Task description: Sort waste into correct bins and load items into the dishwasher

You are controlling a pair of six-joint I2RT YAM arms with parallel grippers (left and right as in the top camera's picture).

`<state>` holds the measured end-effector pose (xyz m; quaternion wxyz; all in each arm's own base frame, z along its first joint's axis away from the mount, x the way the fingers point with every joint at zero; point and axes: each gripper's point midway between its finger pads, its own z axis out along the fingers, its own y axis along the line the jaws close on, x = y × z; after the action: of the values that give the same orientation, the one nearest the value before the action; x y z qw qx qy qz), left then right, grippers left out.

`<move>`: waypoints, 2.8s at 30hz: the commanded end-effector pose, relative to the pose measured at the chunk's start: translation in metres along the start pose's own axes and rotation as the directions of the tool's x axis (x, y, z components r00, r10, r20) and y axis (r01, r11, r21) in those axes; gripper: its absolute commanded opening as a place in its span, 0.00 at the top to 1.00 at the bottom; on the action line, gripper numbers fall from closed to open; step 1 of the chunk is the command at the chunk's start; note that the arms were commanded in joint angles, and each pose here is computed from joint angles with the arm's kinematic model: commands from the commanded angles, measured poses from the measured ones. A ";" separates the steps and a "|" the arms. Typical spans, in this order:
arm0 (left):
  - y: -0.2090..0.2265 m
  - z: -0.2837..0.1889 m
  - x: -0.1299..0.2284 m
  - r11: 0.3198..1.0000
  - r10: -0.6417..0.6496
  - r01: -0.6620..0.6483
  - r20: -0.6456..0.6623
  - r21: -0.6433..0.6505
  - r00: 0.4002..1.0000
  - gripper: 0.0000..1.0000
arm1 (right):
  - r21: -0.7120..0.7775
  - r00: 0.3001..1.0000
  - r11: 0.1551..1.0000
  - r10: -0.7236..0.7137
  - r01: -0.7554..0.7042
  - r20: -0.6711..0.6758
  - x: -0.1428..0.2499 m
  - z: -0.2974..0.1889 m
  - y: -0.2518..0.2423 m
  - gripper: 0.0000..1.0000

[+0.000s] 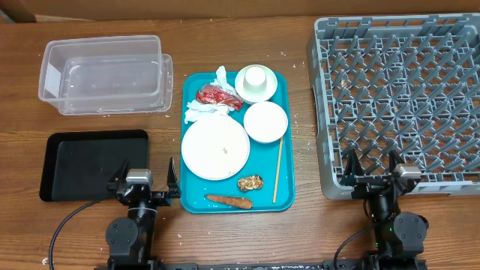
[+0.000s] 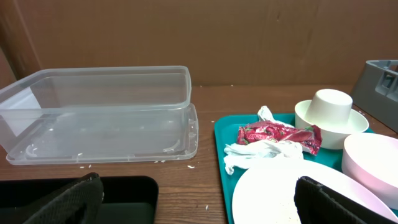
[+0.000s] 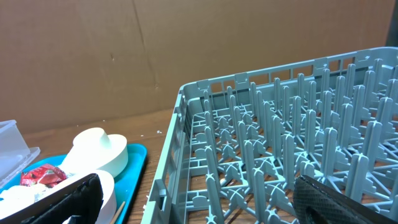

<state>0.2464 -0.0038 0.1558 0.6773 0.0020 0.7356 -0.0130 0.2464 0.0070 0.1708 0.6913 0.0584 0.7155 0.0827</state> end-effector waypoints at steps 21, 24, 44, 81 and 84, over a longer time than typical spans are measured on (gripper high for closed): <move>-0.011 -0.001 -0.010 0.998 -0.028 0.025 0.045 0.063 0.999 0.00 | 0.003 1.000 1.000 -0.007 0.007 0.008 0.001 0.000 -0.001 0.00; -0.054 -0.009 -0.011 0.926 -0.211 0.207 -0.020 0.316 0.977 0.00 | 0.003 1.000 1.000 -0.007 0.007 0.009 0.001 0.000 -0.001 0.00; -0.110 -0.063 -0.102 0.726 -0.282 0.231 -0.027 0.647 0.959 0.00 | 0.003 1.000 1.000 -0.007 0.007 0.008 0.001 0.000 -0.001 0.00; -0.177 0.063 0.019 0.943 0.325 -0.064 -0.860 0.327 0.394 0.00 | 0.003 1.000 1.000 -0.007 0.007 0.009 0.001 0.000 -0.001 0.00; -0.177 0.073 0.034 0.940 0.340 -0.109 -0.861 0.323 0.378 0.00 | 0.003 1.000 1.000 -0.007 0.007 0.008 0.001 0.000 -0.001 0.00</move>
<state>0.2944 -0.1938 0.1246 0.1397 0.2027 0.9674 -0.0586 0.2464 0.0070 0.1708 0.6913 0.0583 0.7155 0.0825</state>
